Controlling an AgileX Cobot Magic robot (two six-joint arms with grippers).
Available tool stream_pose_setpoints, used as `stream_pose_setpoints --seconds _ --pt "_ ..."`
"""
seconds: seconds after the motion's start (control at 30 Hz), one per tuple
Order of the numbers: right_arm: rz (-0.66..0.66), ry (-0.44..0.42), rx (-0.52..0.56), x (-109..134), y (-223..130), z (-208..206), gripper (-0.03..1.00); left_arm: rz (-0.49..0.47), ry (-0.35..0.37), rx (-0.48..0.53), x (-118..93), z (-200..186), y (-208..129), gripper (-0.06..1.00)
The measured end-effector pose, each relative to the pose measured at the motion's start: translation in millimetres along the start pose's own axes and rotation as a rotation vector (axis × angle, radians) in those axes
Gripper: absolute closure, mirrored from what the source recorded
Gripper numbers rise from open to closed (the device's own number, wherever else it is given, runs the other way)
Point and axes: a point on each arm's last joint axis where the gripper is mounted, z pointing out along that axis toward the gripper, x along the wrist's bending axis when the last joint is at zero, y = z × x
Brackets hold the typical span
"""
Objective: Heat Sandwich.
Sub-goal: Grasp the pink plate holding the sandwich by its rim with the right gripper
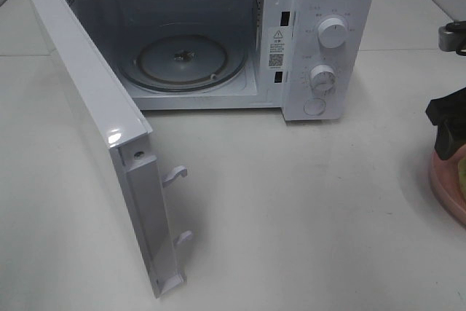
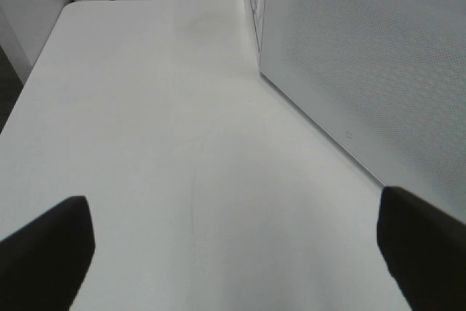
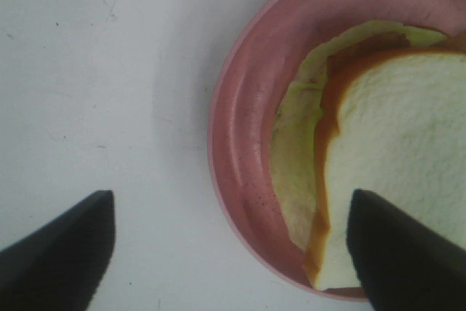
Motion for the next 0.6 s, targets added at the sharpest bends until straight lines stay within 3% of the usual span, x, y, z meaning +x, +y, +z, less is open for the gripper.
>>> stream_pose_setpoints --seconds 0.03,0.2,0.6 --pt "-0.009 -0.006 -0.01 -1 1 0 0.05 0.0 0.0 0.0 0 0 0 -0.05" --pt "-0.018 -0.009 -0.013 -1 1 0 -0.02 0.0 0.0 0.0 0 0 0 -0.05" --pt "-0.027 -0.008 0.063 2 6 25 0.03 0.0 0.0 0.0 0 0 0 -0.05"
